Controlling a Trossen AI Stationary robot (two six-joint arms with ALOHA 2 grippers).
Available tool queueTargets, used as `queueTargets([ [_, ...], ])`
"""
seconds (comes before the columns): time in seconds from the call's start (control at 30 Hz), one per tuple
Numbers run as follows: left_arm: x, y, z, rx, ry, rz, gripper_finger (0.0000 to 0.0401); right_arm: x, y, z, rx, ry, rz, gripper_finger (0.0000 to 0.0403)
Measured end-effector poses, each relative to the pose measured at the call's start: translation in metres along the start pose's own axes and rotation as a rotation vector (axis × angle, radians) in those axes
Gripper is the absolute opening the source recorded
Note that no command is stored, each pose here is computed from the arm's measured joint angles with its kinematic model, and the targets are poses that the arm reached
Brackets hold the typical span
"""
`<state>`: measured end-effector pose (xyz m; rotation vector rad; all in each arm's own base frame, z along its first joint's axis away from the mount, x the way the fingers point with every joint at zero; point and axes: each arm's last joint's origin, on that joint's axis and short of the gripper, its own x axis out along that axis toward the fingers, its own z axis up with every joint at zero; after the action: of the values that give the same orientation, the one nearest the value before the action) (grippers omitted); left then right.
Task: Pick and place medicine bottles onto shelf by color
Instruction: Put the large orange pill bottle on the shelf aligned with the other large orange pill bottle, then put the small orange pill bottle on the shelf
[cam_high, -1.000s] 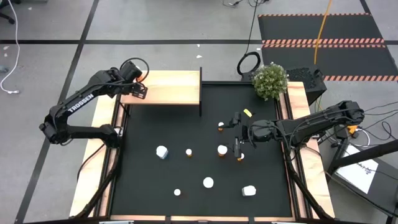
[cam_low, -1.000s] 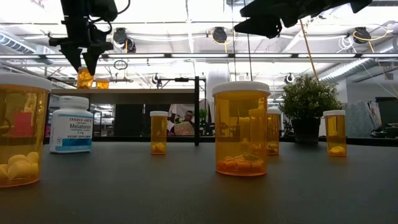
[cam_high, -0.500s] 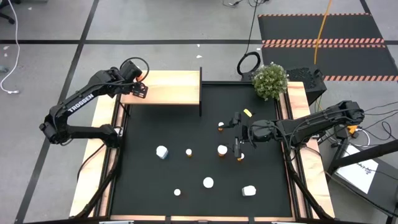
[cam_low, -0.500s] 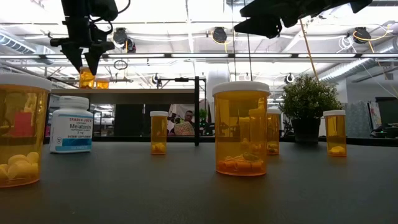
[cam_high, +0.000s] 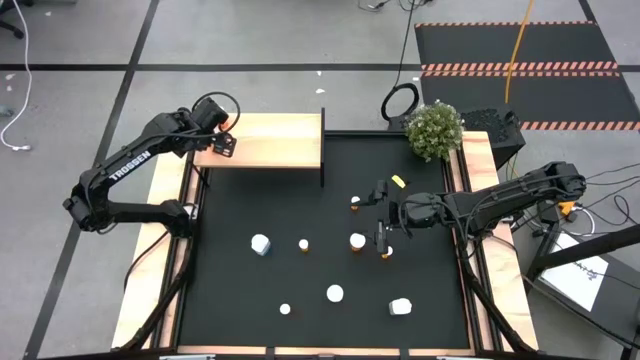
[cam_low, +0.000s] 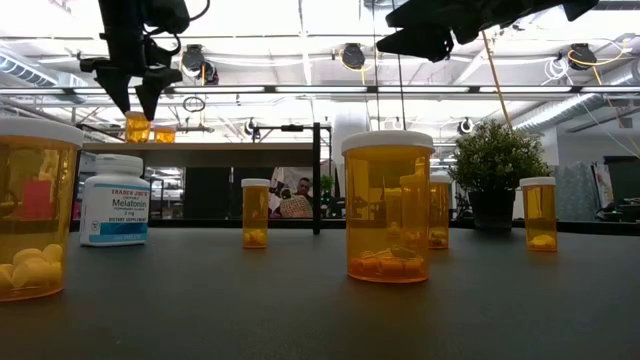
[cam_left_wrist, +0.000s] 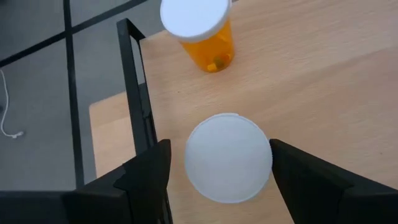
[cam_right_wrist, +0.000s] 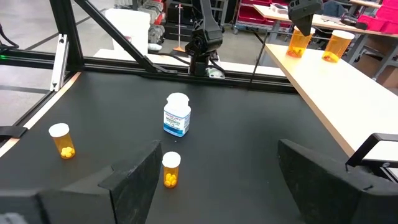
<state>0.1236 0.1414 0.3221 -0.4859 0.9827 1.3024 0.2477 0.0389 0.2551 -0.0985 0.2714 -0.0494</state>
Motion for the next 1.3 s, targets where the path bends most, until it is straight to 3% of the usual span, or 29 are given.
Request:
queueTargets([
  [0.23, -0.004, 0.001, 0.0, 0.007, -0.032, -0.015, 0.0271, 0.0, 0.0, 0.0, 0.0, 0.0, 0.0, 0.0311],
  [0.33, -0.015, 0.001, -0.001, -0.006, -0.107, -0.054, 0.0271, 0.0, 0.0, 0.0, 0.0, 0.0, 0.0, 0.0311],
  [0.53, -0.054, 0.006, -0.014, -0.047, -0.309, -0.207, 0.0271, 0.0, 0.0, 0.0, 0.002, 0.0, 0.0, 0.0311],
  [0.7, -0.081, 0.003, -0.033, -0.024, -0.399, -0.385, 0.0271, 0.0, 0.0, 0.001, 0.033, -0.008, 0.0, 0.0311],
  [0.93, -0.1, -0.026, -0.057, 0.11, -0.432, -0.54, 0.0271, 0.0, 0.001, 0.003, 0.065, -0.03, 0.002, 0.0311],
  [1.3, -0.108, -0.084, -0.106, 0.277, -0.581, -0.596, 0.0271, -0.001, 0.007, 0.005, 0.087, -0.054, 0.031, 0.0311],
])
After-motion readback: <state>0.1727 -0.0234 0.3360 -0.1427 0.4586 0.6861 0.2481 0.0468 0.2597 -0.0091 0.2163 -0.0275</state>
